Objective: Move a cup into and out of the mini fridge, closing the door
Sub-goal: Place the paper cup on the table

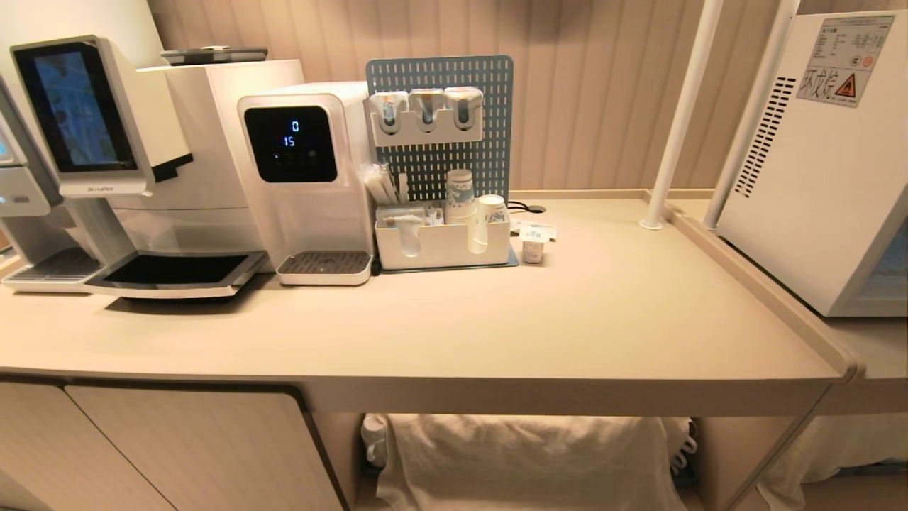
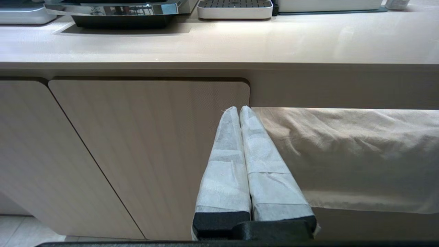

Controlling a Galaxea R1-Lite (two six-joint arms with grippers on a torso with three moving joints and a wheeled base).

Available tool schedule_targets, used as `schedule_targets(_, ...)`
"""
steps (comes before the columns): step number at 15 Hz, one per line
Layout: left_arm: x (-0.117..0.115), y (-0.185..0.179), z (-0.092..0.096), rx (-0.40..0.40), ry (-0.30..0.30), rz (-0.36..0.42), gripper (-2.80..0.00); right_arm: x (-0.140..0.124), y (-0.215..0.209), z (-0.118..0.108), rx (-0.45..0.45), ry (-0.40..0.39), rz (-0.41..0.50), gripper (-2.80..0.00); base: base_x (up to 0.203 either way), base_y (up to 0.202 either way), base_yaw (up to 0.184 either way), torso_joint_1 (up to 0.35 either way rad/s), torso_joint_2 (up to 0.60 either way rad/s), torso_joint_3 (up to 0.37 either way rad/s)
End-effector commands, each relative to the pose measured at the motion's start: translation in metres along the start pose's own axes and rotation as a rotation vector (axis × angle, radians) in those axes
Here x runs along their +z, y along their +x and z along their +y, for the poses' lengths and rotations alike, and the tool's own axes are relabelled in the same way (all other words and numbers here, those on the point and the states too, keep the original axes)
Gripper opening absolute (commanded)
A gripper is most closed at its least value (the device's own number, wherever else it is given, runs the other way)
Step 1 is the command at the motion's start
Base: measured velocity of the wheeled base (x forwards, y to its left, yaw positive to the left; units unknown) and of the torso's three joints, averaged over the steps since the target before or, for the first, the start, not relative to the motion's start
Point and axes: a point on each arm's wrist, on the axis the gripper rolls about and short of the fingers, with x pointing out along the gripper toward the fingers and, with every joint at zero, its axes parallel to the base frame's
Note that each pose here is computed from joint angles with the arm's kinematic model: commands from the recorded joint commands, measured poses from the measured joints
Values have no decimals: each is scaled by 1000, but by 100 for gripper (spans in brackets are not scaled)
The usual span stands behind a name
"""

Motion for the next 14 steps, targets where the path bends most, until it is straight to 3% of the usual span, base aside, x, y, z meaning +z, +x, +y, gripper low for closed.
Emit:
schedule_targets(1, 0, 0, 0, -1, 0, -2, -280, 0, 0, 0, 1, 11, 1, -280, 0, 0, 0, 0, 0, 0)
schedule_targets(6, 0, 0, 0, 0, 0, 0, -280, 5, -3, 0, 9, 41, 33, -280, 0, 0, 0, 0, 0, 0)
schedule_targets(7, 0, 0, 0, 0, 0, 0, -280, 17, -7, -1, 23, 53, 59, -280, 0, 0, 0, 0, 0, 0)
schedule_targets(9, 0, 0, 0, 0, 0, -1, -280, 70, -19, -4, 46, 77, 100, -280, 0, 0, 0, 0, 0, 0)
schedule_targets(12, 0, 0, 0, 0, 0, 0, -280, 139, 11, -9, 85, 101, 331, -280, 0, 0, 0, 0, 0, 0)
schedule_targets(14, 0, 0, 0, 0, 0, -1, -280, 175, 53, -9, 150, 144, 556, -280, 0, 0, 0, 0, 0, 0)
